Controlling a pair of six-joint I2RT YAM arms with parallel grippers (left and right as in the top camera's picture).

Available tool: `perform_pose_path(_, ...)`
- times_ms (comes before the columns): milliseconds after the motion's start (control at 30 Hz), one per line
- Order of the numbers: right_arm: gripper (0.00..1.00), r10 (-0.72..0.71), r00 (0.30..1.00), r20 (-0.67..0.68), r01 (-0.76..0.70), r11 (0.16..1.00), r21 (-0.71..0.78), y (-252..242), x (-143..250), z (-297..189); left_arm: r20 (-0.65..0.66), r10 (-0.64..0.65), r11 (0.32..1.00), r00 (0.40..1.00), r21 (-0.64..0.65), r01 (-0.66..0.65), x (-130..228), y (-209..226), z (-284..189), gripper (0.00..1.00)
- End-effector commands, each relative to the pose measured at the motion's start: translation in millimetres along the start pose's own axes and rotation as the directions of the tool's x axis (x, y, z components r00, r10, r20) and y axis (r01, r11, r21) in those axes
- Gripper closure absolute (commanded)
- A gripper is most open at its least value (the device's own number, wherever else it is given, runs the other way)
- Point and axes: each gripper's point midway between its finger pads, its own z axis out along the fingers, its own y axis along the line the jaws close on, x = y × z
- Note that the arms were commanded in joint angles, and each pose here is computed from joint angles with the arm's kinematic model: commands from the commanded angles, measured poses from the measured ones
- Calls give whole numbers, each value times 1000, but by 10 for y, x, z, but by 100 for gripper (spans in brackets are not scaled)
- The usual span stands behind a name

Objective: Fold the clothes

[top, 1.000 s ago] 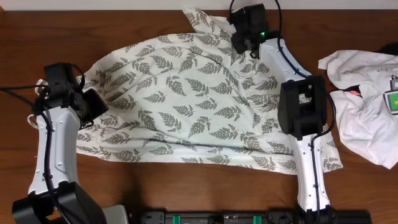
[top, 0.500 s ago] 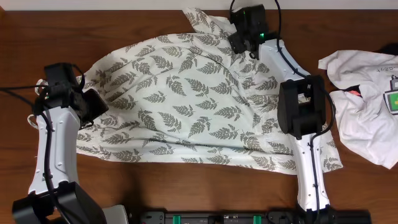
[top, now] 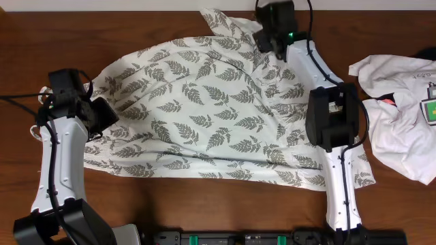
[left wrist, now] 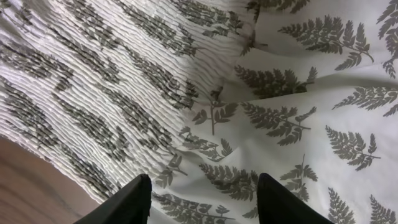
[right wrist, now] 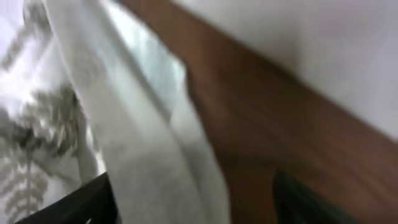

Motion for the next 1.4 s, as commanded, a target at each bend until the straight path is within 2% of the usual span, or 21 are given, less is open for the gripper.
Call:
perform_pose_path(0, 24, 17, 1000, -2, -16, 1000, 19, -87, -3, 17, -3, 12, 1000, 1000, 8, -12, -18, -32, 2, 44)
perform_pose_path(333, 25, 15, 996, -90, -18, 999, -39, 64, 331, 166, -3, 12, 1000, 1000, 8, -12, -18, -32, 2, 44)
perform_pose_path(467, 26, 14, 996, -91, -18, 999, -39, 74, 352, 191, -2, 12, 1000, 1000, 8, -12, -21, -33, 2, 44)
perform_pose_path(667, 35, 52, 995, -80, -55, 998, -28, 25, 332, 196, 20, 12, 1000, 1000, 16, -12, -76, -52, 3, 44)
perform_pose_path(700, 39, 64, 995, -81, -67, 997, -26, 12, 339, 198, 27, 12, 1000, 1000, 18, -13, -93, -58, 2, 44)
perform_pose_path(767, 54, 87, 993, -83, -90, 996, -21, -16, 350, 198, 40, 12, 1000, 999, 22, -13, -125, -68, 1, 44)
perform_pose_path(833, 78, 110, 990, -86, -112, 994, -16, -52, 365, 198, 51, 12, 1000, 999, 26, -13, -151, -77, 0, 44)
perform_pose_path(867, 85, 121, 989, -87, -122, 992, -14, -64, 372, 198, 56, 12, 1000, 998, 27, -13, -163, -81, -1, 44)
perform_pose_path(933, 91, 147, 985, -94, -148, 989, -9, -94, 397, 197, 73, 11, 999, 997, 33, -14, -205, -95, -4, 44)
perform_pose_path(1067, 99, 205, 972, -115, -206, 979, 2, -156, 471, 192, 130, 10, 999, 991, 50, -16, -349, -141, -8, 44)
perform_pose_path(1200, 99, 232, 961, -148, -233, 972, 8, -199, 571, 181, 167, 7, 999, 986, 33, -13, -492, -140, 128, 44)
perform_pose_path(1367, 99, 275, 942, -191, -275, 961, 27, -261, 706, 161, 137, 9, 1000, 990, 23, -12, -535, -156, 527, 44)
